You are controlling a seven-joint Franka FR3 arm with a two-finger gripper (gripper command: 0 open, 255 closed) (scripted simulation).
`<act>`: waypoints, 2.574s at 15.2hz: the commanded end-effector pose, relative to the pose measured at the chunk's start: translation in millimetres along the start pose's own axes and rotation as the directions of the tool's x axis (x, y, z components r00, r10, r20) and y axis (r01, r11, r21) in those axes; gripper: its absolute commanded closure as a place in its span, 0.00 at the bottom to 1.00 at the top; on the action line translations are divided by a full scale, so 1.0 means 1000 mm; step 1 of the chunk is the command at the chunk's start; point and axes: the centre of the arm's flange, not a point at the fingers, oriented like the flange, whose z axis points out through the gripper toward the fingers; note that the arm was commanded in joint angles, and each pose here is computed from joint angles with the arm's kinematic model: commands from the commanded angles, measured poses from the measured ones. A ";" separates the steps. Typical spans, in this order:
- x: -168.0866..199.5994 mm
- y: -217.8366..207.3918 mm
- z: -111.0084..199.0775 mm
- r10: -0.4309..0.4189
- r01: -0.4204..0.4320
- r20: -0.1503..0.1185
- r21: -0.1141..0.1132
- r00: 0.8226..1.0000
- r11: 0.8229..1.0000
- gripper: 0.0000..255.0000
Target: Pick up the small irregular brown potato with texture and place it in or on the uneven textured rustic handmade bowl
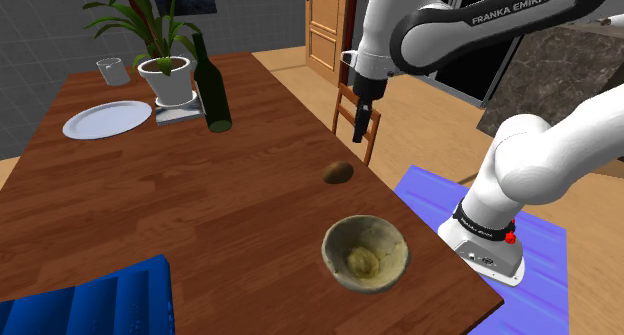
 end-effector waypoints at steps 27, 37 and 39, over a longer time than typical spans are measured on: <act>0.018 -0.045 0.122 -0.204 0.204 -0.011 -0.041 0.979 0.978 1.00; 0.020 -0.046 0.095 -0.205 0.204 -0.011 -0.041 0.979 0.978 1.00; 0.021 -0.046 0.085 -0.205 0.204 -0.011 -0.041 0.979 0.978 1.00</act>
